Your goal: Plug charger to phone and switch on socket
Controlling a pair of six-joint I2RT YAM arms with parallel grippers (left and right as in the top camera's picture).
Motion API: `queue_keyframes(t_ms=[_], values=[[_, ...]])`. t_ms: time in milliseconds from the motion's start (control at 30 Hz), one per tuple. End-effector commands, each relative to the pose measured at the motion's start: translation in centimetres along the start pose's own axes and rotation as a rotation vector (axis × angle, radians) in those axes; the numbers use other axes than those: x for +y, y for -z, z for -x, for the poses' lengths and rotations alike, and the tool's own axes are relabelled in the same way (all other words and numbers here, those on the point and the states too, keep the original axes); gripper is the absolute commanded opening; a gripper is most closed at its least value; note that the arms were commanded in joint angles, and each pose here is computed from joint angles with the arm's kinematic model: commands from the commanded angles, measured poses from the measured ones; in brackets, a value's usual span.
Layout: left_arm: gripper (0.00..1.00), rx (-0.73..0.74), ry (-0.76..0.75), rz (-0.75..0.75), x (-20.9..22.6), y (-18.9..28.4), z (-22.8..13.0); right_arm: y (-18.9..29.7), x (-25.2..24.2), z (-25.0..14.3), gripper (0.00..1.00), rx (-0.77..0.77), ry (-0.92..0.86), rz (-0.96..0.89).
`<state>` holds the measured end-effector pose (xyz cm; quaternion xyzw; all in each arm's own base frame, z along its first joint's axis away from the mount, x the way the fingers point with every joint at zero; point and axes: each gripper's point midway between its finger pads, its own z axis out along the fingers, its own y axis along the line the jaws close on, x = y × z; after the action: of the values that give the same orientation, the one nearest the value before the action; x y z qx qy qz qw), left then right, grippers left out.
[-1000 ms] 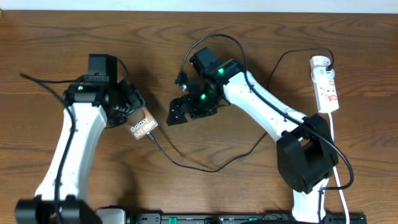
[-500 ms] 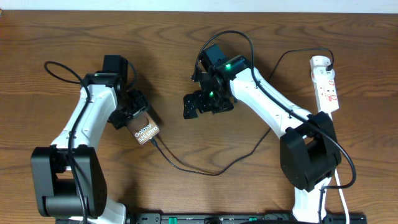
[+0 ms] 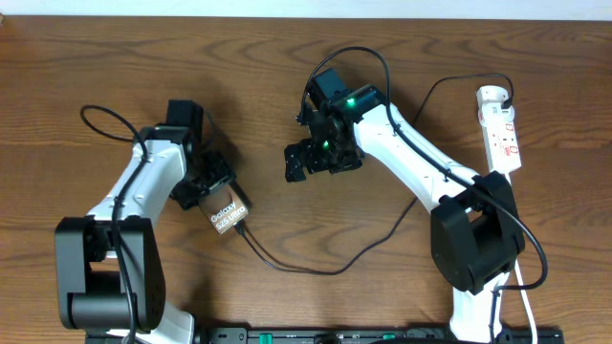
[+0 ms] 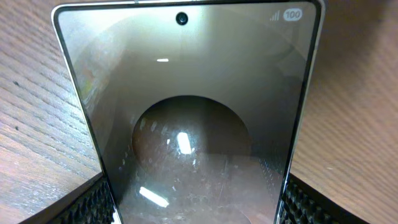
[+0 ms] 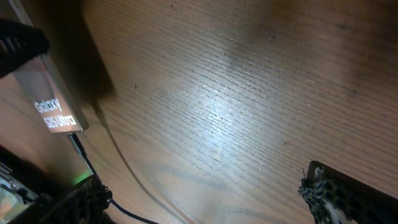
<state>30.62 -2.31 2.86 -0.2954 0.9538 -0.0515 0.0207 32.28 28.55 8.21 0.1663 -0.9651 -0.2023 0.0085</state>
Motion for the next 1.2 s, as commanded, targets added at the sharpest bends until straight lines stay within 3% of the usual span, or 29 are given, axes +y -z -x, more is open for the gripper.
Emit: queue_keyframes(t_ms=[0,1167], values=[[0.08,-0.004,0.008,0.022,0.5,-0.6,-0.1,0.3,-0.3,0.5,0.99,-0.013,-0.017,-0.013],[0.07,0.019,0.032,0.041,1.9,-2.9,-1.7,0.3,-0.4,0.4,0.99,-0.011,-0.017,-0.015]])
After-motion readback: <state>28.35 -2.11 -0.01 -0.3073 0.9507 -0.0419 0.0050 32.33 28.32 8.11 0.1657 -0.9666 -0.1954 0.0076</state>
